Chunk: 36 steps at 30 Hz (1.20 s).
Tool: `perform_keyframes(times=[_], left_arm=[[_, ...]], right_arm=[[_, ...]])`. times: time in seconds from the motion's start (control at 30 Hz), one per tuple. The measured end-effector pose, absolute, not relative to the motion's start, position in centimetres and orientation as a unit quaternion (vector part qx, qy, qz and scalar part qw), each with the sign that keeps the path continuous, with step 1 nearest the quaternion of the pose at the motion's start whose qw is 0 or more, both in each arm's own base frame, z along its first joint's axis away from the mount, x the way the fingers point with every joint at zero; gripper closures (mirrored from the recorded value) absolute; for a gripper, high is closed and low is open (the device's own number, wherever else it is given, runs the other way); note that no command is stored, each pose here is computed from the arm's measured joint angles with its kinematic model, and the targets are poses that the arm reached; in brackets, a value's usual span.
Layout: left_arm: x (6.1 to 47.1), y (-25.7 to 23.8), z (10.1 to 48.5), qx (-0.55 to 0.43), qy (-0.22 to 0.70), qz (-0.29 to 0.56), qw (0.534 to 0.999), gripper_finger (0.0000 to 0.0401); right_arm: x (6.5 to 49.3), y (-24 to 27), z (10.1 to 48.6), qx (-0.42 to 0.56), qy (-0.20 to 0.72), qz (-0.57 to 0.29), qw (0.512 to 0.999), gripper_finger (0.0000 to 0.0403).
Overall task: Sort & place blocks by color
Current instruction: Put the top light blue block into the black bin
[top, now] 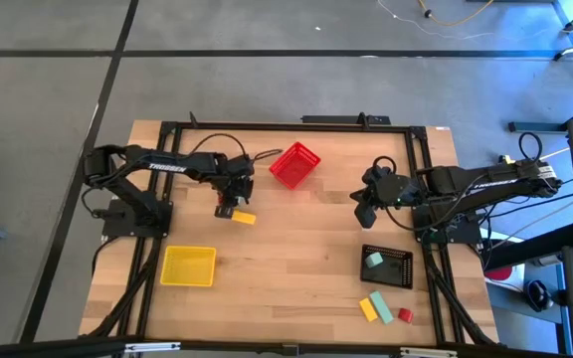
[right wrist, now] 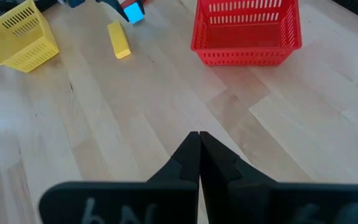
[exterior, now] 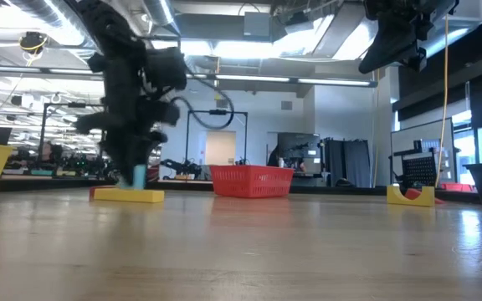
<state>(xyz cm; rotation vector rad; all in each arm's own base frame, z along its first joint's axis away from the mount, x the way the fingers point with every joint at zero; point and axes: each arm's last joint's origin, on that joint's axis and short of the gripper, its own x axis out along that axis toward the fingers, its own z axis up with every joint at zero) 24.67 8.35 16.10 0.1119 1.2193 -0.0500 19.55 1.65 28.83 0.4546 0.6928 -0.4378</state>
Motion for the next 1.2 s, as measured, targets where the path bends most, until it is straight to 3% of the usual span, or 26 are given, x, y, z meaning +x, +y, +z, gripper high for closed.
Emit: perform_keyframes(times=[0.17, 0.3, 0.5, 0.63, 0.97, 1.07, 1.2], left_arm=[[25.1, 9.5, 21.2, 0.01, 0.465, 0.025, 0.885, 0.0278], [25.1, 10.0, 25.9, -0.067, 0.286, 0.07, 0.953, 0.0278], [26.0, 8.8, 29.9, -0.219, 0.061, 0.078, 0.971, 0.0278], [27.5, 7.6, 30.2, -0.312, 0.004, 0.057, 0.948, 0.0278], [29.7, 5.8, 29.5, -0.46, -0.045, 0.059, 0.885, 0.0278], [29.7, 5.9, 29.5, -0.496, -0.06, 0.068, 0.863, 0.0278], [29.7, 6.1, 30.0, -0.519, -0.094, 0.069, 0.847, 0.0278]], right_arm=[[19.9, 1.7, 29.1, 0.219, 0.316, -0.202, 0.901, 0.0401], [20.4, 1.8, 29.7, 0.203, 0.287, -0.181, 0.918, 0.0401], [21.4, 1.9, 30.7, 0.157, 0.234, -0.145, 0.948, 0.0387], [22.6, 1.9, 31.0, 0.117, 0.21, -0.107, 0.965, 0.0326], [27.4, 1.8, 31.5, -0.026, 0.176, -0.134, 0.975, 0.0088], [28.8, 1.8, 31.8, -0.072, 0.179, -0.165, 0.967, 0.0049], [30.6, 1.6, 32.1, -0.093, 0.17, -0.185, 0.964, 0.0032]])
